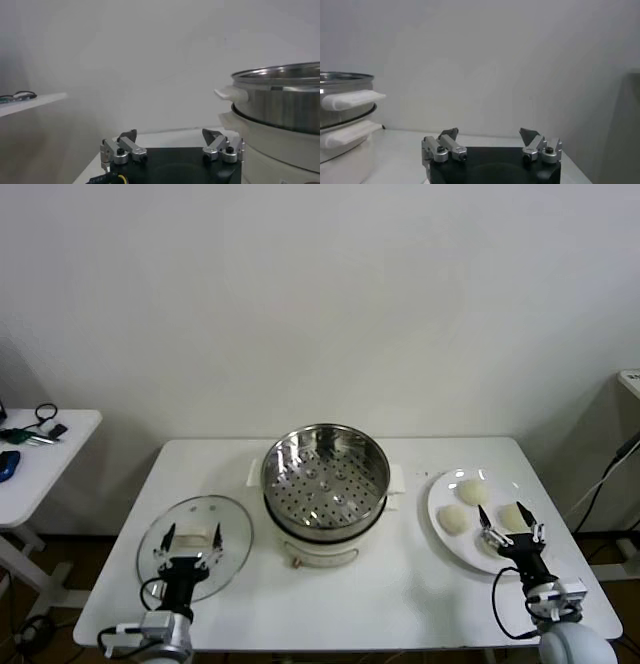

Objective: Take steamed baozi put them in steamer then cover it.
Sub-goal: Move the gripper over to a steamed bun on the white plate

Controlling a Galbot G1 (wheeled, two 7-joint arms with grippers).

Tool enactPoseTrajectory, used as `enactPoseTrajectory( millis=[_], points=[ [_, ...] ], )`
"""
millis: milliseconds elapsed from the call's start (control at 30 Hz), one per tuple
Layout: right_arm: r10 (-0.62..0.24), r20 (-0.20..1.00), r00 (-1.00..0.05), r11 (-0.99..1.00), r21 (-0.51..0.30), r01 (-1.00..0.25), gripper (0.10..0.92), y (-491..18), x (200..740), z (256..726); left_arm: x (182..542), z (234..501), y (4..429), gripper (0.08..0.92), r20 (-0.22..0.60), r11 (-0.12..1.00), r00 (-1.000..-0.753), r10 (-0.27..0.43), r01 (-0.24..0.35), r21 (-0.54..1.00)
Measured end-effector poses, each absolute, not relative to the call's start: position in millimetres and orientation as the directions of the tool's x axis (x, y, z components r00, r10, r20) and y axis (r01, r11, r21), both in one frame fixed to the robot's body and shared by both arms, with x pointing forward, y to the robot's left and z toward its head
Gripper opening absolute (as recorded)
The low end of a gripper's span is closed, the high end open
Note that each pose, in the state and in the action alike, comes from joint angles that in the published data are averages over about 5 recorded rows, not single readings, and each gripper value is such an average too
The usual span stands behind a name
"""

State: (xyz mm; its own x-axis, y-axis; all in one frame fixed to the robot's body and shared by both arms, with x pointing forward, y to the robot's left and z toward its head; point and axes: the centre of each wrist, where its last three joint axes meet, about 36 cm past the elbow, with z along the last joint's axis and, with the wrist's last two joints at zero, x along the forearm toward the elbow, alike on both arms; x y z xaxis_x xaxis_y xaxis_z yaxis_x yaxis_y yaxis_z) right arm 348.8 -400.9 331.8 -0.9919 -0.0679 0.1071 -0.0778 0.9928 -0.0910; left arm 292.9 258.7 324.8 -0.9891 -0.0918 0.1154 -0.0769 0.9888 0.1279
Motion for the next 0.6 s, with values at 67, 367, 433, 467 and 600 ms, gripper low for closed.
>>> enactPoseTrajectory(
  millis=[67,367,433,467,600],
  points=[
    [-0.081,0.118,-0.990,0.990,-0.108,-0.094,0.823,-404.4,351.2,334.1,292.8,325.5,258.6,0.823,0.117,0.989,-0.989,-0.091,-0.076,0.129],
    [-0.238,0.288,-0.927,0.885,-0.329,-0.330,0.823,-457.7,388.9,369.0,295.0,337.2,260.6,0.823,0.114,0.985,-0.988,-0.104,-0.086,0.150],
    [-0.273,0.344,-0.898,0.836,-0.378,-0.399,0.823,-473.4,401.9,380.7,295.1,339.1,259.9,0.823,0.114,0.985,-0.988,-0.103,-0.085,0.152],
    [-0.289,0.372,-0.882,0.808,-0.399,-0.433,0.823,-480.6,409.0,387.0,295.3,340.2,259.3,0.823,0.114,0.985,-0.988,-0.102,-0.084,0.151],
    [-0.338,0.496,-0.800,0.672,-0.468,-0.574,0.823,-505.9,441.9,413.9,297.1,344.1,257.2,0.823,0.113,0.985,-0.989,-0.097,-0.079,0.151]
  ],
)
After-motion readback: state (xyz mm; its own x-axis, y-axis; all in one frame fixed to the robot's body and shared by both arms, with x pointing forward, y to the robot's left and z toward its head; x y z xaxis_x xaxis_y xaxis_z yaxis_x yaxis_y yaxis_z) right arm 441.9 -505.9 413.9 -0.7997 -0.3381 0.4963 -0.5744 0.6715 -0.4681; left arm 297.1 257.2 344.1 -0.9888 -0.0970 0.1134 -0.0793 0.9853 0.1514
